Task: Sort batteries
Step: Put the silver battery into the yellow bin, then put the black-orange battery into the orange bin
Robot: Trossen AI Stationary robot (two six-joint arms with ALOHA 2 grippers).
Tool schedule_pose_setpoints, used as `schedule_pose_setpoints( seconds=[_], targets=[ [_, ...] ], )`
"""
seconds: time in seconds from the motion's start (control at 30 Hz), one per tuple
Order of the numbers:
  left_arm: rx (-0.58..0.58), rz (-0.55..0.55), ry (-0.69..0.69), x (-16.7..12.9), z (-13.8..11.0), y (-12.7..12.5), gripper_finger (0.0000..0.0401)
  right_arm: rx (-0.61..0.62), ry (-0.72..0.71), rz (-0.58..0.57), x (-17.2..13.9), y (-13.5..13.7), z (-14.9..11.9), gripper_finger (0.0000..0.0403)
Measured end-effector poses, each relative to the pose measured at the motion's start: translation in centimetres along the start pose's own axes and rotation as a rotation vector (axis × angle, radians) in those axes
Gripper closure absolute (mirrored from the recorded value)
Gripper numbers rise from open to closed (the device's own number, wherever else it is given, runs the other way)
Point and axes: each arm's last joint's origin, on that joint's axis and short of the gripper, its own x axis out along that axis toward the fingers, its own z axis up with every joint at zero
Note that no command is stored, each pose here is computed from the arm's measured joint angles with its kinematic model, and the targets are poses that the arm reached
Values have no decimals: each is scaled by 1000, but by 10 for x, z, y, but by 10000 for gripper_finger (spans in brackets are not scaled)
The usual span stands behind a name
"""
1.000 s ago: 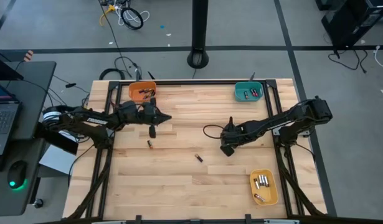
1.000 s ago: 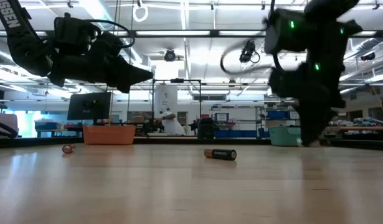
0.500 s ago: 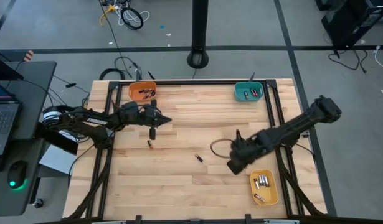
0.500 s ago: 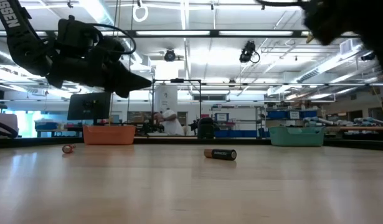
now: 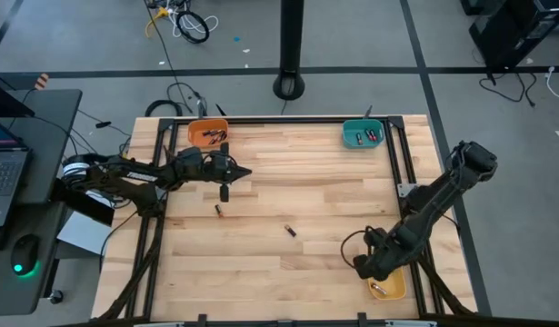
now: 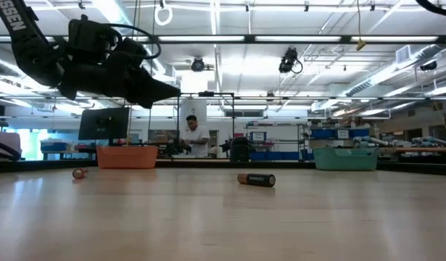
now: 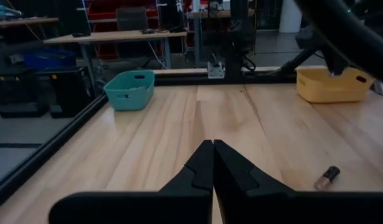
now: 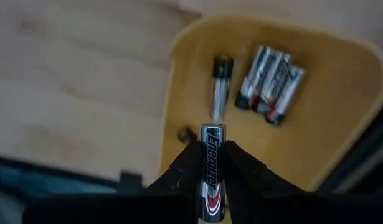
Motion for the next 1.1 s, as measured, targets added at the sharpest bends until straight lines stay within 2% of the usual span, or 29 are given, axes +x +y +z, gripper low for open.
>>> schedule_pose_setpoints(
  seconds=[0.2, 0.5, 0.57, 0.77, 0.9, 1.0, 1.1],
  targets=[
    [7, 1, -20, 4, 6, 2, 390, 50, -109, -29, 20, -7, 2, 349],
    [2, 2, -14, 4, 6, 2, 390, 58, -142, -85, 37, -5, 5, 346],
    [2, 2, -13, 4, 6, 2, 390, 57, -129, -96, 37, -5, 4, 326],
    [0, 37, -7, 4, 5, 3, 390, 34, -74, -136, 36, -6, 3, 228],
    [-4, 39, 10, 4, 4, 3, 390, -23, -39, -134, 29, -3, 1, 192],
    [-9, 37, 27, 4, 2, 2, 390, -95, -30, -126, 12, -1, 0, 200],
    [-45, 37, 40, 3, 1, 2, 390, -176, -95, -166, -11, -2, 4, 247]
  ],
)
